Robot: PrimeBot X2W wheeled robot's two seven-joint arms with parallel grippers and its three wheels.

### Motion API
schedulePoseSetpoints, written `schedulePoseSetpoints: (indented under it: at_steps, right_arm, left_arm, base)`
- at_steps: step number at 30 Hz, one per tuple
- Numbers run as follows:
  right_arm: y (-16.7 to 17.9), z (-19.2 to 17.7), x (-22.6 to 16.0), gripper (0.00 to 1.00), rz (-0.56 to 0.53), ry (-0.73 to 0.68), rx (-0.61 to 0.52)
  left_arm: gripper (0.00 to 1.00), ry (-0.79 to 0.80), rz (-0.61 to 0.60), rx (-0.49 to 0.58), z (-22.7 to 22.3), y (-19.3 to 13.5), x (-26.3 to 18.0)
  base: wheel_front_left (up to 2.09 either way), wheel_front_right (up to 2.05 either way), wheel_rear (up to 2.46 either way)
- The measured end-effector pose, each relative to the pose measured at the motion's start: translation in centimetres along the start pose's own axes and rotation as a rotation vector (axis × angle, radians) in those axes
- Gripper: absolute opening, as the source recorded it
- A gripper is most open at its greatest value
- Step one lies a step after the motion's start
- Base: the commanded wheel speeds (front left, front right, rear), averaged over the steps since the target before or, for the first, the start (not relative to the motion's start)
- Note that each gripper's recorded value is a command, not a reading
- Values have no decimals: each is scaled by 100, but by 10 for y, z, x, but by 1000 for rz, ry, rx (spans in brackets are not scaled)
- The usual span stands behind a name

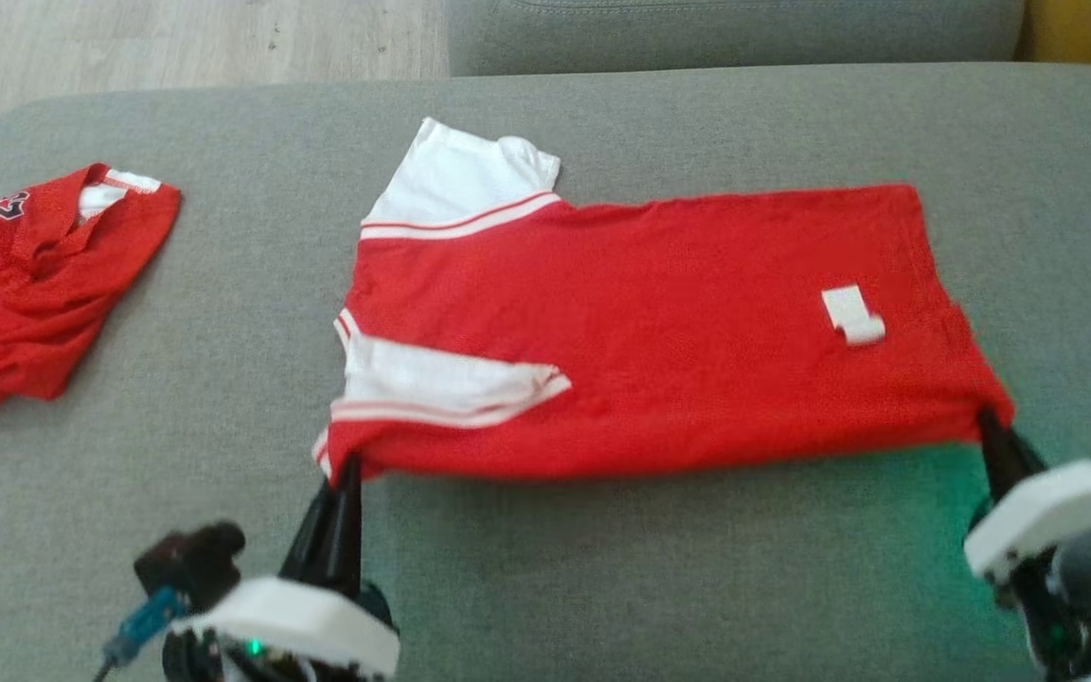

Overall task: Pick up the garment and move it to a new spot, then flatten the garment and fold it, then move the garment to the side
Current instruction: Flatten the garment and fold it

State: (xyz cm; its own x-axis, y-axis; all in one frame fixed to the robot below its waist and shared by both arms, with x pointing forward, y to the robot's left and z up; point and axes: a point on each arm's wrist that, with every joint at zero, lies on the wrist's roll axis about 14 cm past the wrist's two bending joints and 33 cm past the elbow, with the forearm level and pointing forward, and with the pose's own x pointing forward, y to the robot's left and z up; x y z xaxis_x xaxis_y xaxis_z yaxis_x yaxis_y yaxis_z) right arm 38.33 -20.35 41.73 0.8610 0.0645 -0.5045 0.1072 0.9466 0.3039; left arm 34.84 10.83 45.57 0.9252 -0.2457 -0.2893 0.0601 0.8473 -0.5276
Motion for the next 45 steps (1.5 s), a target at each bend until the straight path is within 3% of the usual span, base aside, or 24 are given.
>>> schedulePoseSetpoints:
  at_steps: [7, 8, 9, 10, 11, 12, 14, 15, 16, 22, 29, 34, 39, 45]
  right_arm:
    - [-12, -42, -18, 3, -21, 76, 39]
    - [-13, -44, -19, 31, -26, 74, 41]
    - [-14, -45, -19, 46, -29, 70, 44]
    - [-15, -46, -19, 91, -31, 67, 46]
    - [-15, -47, -19, 100, -33, 67, 47]
    - [-16, -48, -20, 100, -34, 65, 48]
    - [-17, -49, -19, 100, -37, 59, 53]
    - [-18, -48, -20, 100, -40, 52, 54]
    - [-19, -47, -19, 100, -44, 44, 55]
    - [-25, -32, -16, 100, -62, -8, 45]
    - [-4, 38, 13, 100, -11, -172, 0]
    - [8, 62, 35, 100, 16, -204, -36]
    - [13, 70, 52, 100, 28, -211, -59]
    - [7, 68, 72, 100, 20, -193, -73]
  left_arm:
    - [0, 97, 63, -42, -35, 15, -15]
    - [0, 110, 71, -40, -39, 17, -15]
    - [0, 121, 79, -38, -42, 20, -15]
    - [0, 129, 86, -36, -45, 22, -15]
    - [0, 135, 91, -35, -47, 23, -14]
    - [0, 138, 95, -33, -48, 24, -14]
    - [58, 136, 95, -30, -48, 25, -13]
    - [96, 136, 94, -25, -47, 25, -13]
    - [100, 133, 92, -17, -45, 26, -13]
    - [100, 70, 40, 95, -8, 24, 3]
    - [100, -102, -78, 376, 105, 2, 63]
    - [100, -149, -170, 541, 167, -30, 112]
    - [100, -53, -173, 623, 165, -25, 156]
    - [100, 171, -142, 659, 111, 7, 215]
  base:
    - [0, 0, 0]
    - [0, 0, 0]
    - [0, 0, 0]
    - [0, 0, 0]
    - [0, 0, 0]
    - [0, 0, 0]
    - [0, 0, 0]
    - [0, 0, 0]
    - [0, 0, 0]
    - [0, 0, 0]
    - [0, 0, 0]
    - [0, 0, 0]
    - [0, 0, 0]
    - [0, 0, 0]
